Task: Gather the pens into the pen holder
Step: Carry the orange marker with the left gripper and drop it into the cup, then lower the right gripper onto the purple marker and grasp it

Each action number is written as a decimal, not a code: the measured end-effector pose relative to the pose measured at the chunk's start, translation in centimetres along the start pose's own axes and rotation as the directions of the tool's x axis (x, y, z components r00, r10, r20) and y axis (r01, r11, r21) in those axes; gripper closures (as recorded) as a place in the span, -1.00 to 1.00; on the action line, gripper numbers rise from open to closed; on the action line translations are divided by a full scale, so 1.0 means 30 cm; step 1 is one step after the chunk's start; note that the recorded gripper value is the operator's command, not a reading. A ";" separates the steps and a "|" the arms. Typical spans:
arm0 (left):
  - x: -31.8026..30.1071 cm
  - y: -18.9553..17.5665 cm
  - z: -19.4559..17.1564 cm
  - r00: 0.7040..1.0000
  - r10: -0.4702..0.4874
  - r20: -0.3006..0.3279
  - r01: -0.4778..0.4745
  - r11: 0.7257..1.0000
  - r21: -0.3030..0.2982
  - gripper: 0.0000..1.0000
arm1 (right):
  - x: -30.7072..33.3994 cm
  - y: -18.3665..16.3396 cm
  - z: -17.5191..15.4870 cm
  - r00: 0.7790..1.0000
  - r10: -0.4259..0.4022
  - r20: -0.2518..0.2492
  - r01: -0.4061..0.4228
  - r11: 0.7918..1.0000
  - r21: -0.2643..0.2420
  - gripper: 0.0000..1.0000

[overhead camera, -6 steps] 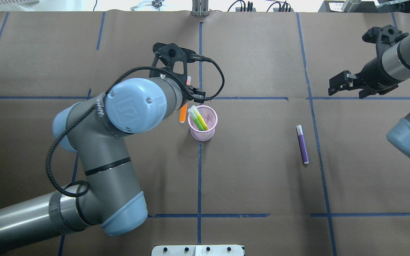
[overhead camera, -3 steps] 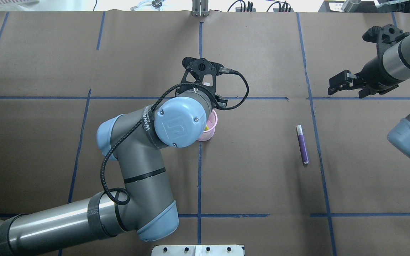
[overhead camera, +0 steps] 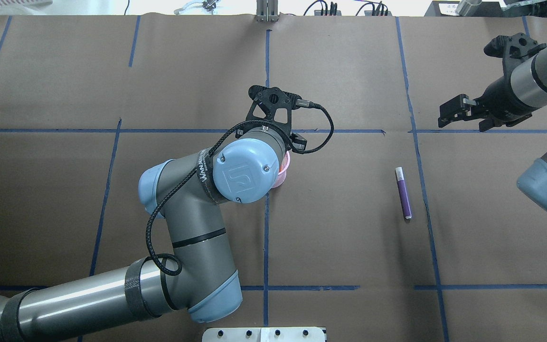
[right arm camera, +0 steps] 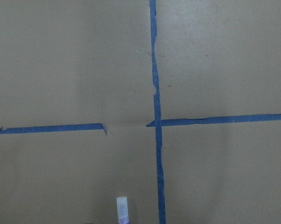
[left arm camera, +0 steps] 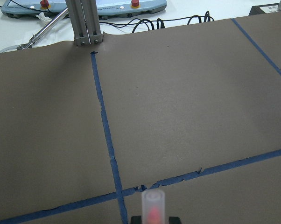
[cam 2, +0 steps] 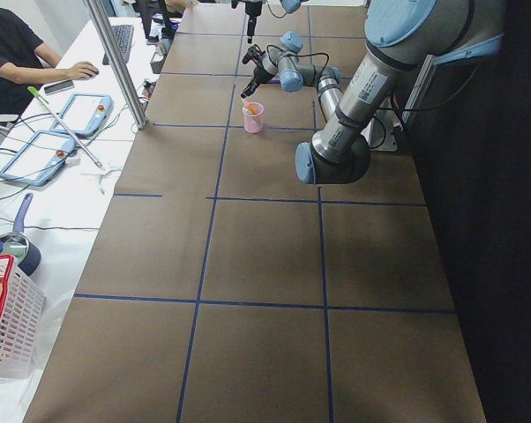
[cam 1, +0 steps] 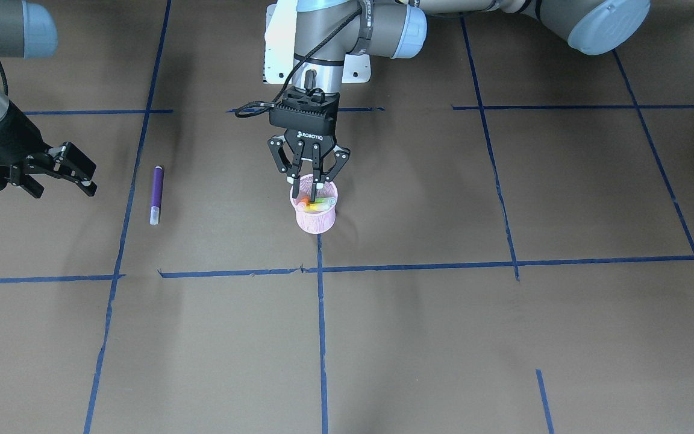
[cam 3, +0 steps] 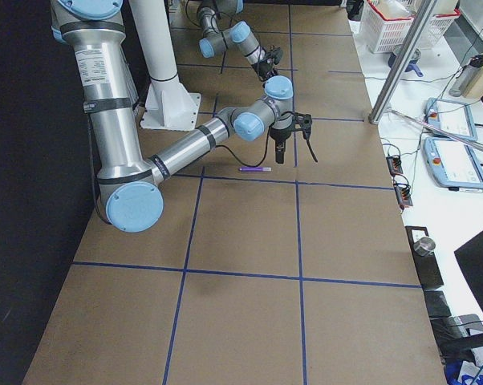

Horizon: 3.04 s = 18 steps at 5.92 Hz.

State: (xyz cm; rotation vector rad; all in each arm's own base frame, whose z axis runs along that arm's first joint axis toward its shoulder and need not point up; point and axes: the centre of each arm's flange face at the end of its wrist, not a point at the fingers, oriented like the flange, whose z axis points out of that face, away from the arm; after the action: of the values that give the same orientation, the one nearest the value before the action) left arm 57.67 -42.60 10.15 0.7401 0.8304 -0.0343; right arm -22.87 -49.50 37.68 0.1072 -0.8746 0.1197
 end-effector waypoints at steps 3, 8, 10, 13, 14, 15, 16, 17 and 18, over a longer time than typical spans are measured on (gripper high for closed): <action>-0.034 -0.019 -0.039 0.998 0.063 -0.016 -0.063 0.998 0.017 -0.46 | -0.020 0.010 0.020 1.000 -0.011 0.005 0.011 1.000 -0.016 -1.00; -0.337 0.025 -0.122 0.995 0.102 -0.006 -0.102 0.994 0.029 -0.47 | -0.223 0.095 0.420 0.991 -0.097 -0.089 0.081 0.983 -0.166 -0.78; -0.349 0.029 -0.129 0.995 0.097 -0.008 -0.097 0.995 0.029 -0.48 | -0.238 0.091 0.496 0.987 -0.079 -0.138 0.047 0.975 -0.217 -0.64; -0.354 0.032 -0.129 0.996 0.092 -0.007 -0.092 0.995 0.028 -0.50 | -0.258 0.152 0.557 0.984 -0.098 -0.149 0.056 0.963 -0.264 -0.49; -0.355 0.032 -0.131 0.996 0.091 -0.007 -0.091 0.995 0.029 -0.50 | -0.257 0.165 0.569 0.983 -0.102 -0.152 0.058 0.961 -0.269 -0.41; -0.356 0.033 -0.131 0.996 0.091 -0.007 -0.091 0.995 0.028 -0.50 | -0.249 0.166 0.582 0.982 -0.100 -0.157 0.055 0.961 -0.273 -0.21; -0.358 0.035 -0.130 0.996 0.092 -0.006 -0.092 0.995 0.027 -0.50 | -0.243 0.165 0.594 0.982 -0.097 -0.162 0.049 0.959 -0.278 0.04; -0.359 0.039 -0.129 0.996 0.093 -0.006 -0.093 0.995 0.026 -0.50 | -0.241 0.166 0.599 0.982 -0.095 -0.162 0.046 0.958 -0.283 0.49; -0.360 0.040 -0.128 0.996 0.093 -0.006 -0.093 0.995 0.025 -0.50 | -0.242 0.166 0.601 0.983 -0.094 -0.159 0.045 0.957 -0.286 0.99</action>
State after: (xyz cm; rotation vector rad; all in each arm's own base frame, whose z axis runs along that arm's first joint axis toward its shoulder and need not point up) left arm 48.06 -42.04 16.49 0.8023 0.8023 0.0416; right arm -41.88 -47.58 43.80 -0.1373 -0.7069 -0.0620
